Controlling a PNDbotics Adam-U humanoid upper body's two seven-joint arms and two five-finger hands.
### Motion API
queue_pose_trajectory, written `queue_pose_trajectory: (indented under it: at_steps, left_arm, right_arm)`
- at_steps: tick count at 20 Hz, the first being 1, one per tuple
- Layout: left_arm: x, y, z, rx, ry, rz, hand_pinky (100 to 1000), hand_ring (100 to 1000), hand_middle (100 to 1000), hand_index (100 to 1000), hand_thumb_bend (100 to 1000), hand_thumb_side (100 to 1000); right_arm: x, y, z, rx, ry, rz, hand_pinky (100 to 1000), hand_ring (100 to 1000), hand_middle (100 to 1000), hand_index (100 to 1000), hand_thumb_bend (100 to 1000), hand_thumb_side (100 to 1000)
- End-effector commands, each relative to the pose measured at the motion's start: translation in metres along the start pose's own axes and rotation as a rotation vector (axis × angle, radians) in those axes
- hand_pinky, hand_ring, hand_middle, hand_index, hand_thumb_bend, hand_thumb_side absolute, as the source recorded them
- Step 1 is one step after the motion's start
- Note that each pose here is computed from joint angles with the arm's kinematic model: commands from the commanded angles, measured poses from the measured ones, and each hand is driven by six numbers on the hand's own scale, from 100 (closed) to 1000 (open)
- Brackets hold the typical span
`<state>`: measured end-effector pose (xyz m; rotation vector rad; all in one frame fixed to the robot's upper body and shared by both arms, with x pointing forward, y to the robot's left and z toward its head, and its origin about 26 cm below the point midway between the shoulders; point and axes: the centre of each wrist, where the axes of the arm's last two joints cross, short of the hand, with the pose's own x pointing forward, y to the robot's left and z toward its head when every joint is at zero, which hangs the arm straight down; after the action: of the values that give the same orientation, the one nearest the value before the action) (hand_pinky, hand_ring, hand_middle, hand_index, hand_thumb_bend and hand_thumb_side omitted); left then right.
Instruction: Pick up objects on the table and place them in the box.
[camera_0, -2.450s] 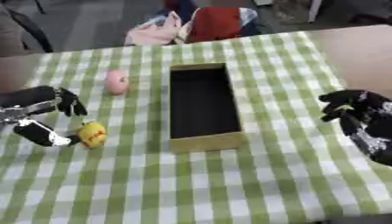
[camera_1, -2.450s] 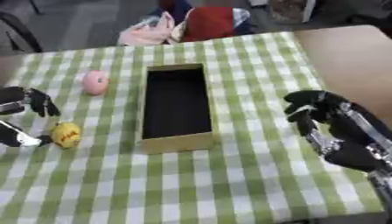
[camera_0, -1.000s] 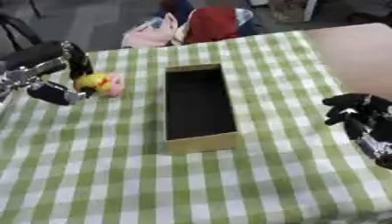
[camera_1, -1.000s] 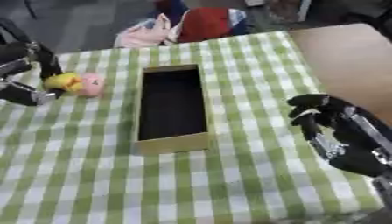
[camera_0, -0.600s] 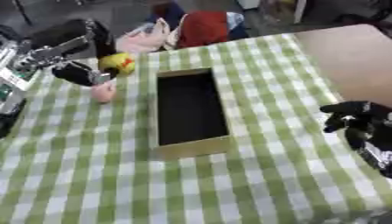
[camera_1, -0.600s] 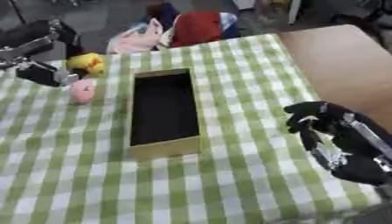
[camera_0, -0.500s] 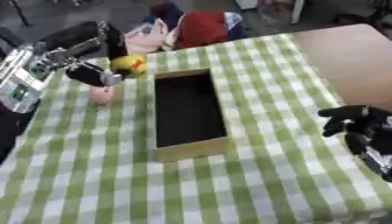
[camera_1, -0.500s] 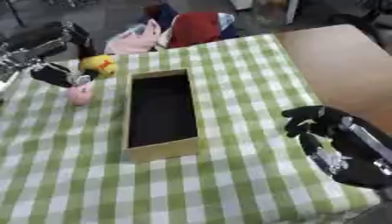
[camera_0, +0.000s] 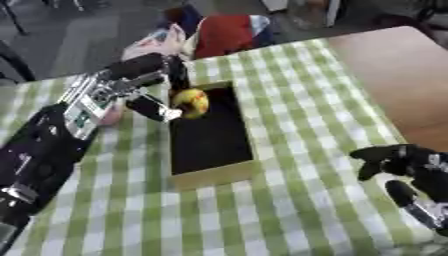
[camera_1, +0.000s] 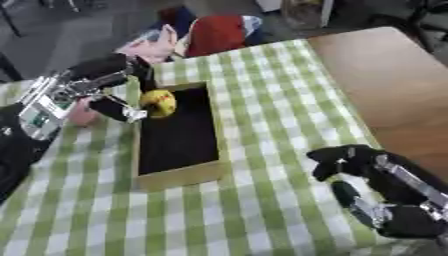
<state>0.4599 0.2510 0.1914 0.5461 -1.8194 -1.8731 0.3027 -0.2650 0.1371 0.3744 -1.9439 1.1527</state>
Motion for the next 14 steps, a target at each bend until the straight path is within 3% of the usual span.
queue_pose_trajectory:
  at_steps: [1, 3, 5, 11, 14]
  left_arm:
    - [-0.003, -0.002, 0.000, -0.125, -0.020, -0.040, 669, 646, 639, 739, 384, 516]
    - [-0.004, -0.005, 0.002, -0.187, -0.037, -0.038, 691, 677, 696, 776, 424, 581]
    - [-0.004, 0.001, 0.006, -0.166, -0.045, -0.025, 695, 672, 703, 782, 436, 623]
    - [0.003, 0.055, 0.033, 0.116, -0.026, 0.036, 670, 618, 655, 762, 364, 545]
    - [-0.002, 0.076, 0.060, 0.230, 0.067, 0.059, 668, 615, 653, 762, 353, 496]
  right_arm:
    - [0.002, -0.002, 0.000, 0.019, 0.007, 0.025, 692, 895, 628, 807, 100, 484]
    - [0.000, 0.000, 0.001, 0.022, 0.013, 0.024, 692, 895, 627, 816, 100, 485]
    - [-0.001, 0.000, 0.002, 0.014, 0.015, 0.020, 690, 894, 625, 820, 100, 483]
    - [-0.005, 0.001, 0.007, -0.015, 0.037, 0.014, 690, 892, 624, 821, 100, 484]
    - [-0.006, 0.001, 0.010, -0.023, 0.045, 0.014, 689, 892, 624, 822, 100, 483]
